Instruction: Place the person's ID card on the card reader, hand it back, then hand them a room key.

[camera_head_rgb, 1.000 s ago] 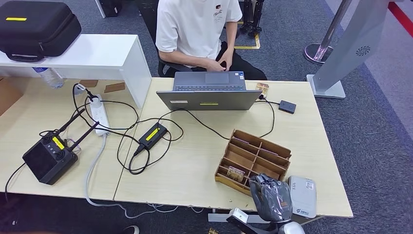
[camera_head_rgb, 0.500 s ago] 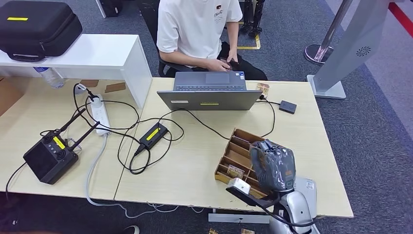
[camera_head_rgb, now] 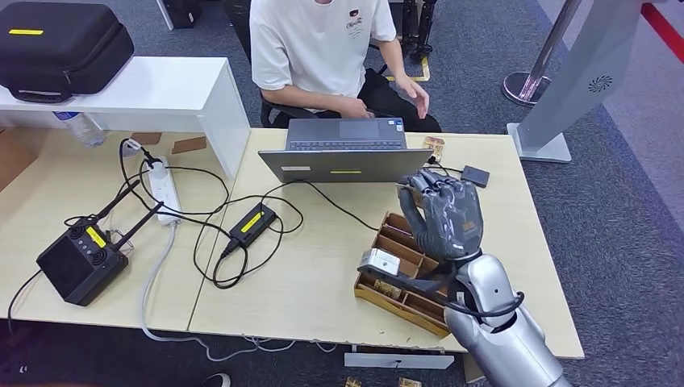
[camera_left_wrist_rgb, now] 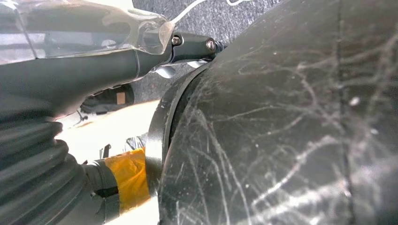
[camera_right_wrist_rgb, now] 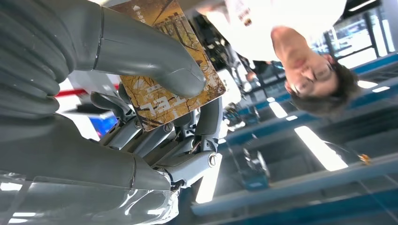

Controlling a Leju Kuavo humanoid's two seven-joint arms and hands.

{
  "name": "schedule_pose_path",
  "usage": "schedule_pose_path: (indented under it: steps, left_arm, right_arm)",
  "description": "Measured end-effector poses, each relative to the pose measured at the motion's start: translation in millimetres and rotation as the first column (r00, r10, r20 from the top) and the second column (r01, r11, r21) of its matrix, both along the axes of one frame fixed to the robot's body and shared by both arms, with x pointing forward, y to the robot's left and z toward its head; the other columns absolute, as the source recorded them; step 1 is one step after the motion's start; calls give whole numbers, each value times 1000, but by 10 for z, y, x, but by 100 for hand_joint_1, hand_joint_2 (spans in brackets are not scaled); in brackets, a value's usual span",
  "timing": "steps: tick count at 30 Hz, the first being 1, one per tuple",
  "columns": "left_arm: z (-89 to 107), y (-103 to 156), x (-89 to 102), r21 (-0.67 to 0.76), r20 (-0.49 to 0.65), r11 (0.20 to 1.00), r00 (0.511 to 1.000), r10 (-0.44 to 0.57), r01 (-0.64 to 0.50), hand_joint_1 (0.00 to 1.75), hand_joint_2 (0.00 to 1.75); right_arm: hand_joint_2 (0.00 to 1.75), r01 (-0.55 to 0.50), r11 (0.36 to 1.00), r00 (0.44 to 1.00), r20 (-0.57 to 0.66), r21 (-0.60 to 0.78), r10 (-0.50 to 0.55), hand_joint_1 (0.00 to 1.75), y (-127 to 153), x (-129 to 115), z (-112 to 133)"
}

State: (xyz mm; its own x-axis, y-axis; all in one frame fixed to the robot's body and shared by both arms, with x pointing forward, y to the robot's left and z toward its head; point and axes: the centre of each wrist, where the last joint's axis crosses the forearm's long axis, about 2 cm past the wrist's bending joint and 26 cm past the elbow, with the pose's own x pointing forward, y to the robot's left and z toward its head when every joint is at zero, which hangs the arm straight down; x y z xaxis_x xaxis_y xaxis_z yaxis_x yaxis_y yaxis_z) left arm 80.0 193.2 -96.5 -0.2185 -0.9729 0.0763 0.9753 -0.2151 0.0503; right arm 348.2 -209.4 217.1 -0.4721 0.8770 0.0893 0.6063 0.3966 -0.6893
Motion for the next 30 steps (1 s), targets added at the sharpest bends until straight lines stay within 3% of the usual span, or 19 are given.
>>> schedule_pose_path:
  steps: [5, 13, 22, 30]
  left_arm:
    - [7, -10, 24, 7, -2, 1000, 1000, -25, 25, 0, 175]
    - [14, -20, 49, 12, 6, 998, 999, -54, 54, 0, 175]
    - [33, -47, 112, 21, 9, 991, 992, -130, 129, 0, 175]
    - [49, -64, 168, 35, 11, 981, 981, -192, 191, 0, 175]
  right_arm:
    - [175, -3, 1000, 1000, 31, -25, 4, 175, 83, 204, 285]
    - [175, 1, 999, 1000, 26, -46, 0, 175, 222, 398, 483]
    - [175, 85, 988, 996, 15, -130, -84, 175, 445, 784, 804]
    - [175, 163, 969, 986, 4, -184, -165, 175, 444, 1078, 962]
